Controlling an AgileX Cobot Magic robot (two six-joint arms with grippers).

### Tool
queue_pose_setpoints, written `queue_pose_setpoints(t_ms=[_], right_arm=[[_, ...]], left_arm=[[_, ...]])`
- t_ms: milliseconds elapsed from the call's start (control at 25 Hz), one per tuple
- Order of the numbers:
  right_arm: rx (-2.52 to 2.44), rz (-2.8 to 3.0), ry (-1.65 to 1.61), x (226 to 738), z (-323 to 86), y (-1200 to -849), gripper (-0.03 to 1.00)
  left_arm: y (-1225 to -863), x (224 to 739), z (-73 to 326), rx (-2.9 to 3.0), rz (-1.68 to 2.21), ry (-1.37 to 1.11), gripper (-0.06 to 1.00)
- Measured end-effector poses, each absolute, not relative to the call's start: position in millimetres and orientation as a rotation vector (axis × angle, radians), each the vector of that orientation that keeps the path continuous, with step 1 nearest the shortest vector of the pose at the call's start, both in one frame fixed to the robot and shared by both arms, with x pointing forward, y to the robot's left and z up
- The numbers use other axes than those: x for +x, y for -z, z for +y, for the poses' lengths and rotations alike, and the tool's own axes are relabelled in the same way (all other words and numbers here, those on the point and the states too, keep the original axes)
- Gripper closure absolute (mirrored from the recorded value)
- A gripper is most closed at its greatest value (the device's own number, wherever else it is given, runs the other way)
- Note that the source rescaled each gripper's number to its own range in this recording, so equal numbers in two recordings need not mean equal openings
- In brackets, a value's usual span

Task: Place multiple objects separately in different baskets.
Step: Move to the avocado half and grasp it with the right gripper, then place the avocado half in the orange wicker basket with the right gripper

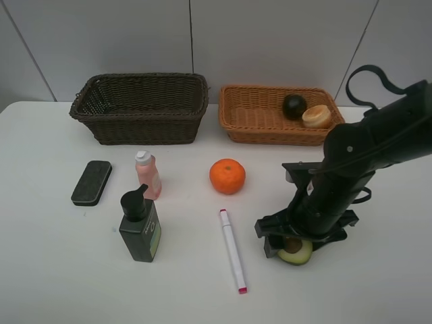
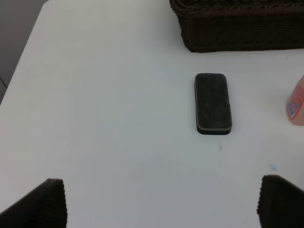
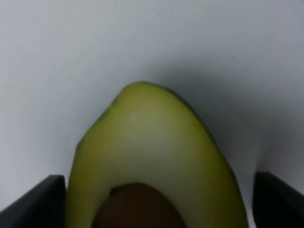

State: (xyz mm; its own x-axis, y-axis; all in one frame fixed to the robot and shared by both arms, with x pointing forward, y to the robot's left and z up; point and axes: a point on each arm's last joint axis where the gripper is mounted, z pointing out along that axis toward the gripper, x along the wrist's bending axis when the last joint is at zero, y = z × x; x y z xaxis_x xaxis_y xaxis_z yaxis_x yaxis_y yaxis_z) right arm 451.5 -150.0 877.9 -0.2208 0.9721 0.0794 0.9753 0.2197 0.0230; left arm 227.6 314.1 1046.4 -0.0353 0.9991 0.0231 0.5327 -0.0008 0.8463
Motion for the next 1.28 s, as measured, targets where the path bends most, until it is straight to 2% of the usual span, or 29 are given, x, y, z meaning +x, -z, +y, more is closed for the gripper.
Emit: queue_pose_setpoints(t_ms=[80,160,200,760,960,1280], right_arm=[[-1.93,-2.416,0.105,451.5,-150.0,-877.9,0.01],[-1.931,-2.416,0.107,451.8,-149.9,-877.7,0.17],[-1.932,-2.415,0.108,451.8,-149.8,-877.5,0.3],[-1.933,-2.414,0.121,451.2,-150.0,-882.2,0.29],[-1.903,-2.484,0.227,466.9,-142.6,-920.3,0.29],[-2.006,-2.579,0.329,529.9,-155.0,-990.7,0.3]], left_arm=[[-1046.4,227.6,314.1,1.602,1.638,-0.929,-0.05],[-1046.4,227.6,314.1,1.602,1.638,-0.929,-0.05],[-1046.4,227.6,314.1,1.602,1.638,-0.929,-0.05],[-1046.4,227.6,314.1,1.602,1.638,-0.93,-0.05],[-1046.4,227.6,314.1,1.602,1.638,-0.93,-0.05],[-1046.4,227.6,314.1,1.602,1.638,-0.93,-0.05]])
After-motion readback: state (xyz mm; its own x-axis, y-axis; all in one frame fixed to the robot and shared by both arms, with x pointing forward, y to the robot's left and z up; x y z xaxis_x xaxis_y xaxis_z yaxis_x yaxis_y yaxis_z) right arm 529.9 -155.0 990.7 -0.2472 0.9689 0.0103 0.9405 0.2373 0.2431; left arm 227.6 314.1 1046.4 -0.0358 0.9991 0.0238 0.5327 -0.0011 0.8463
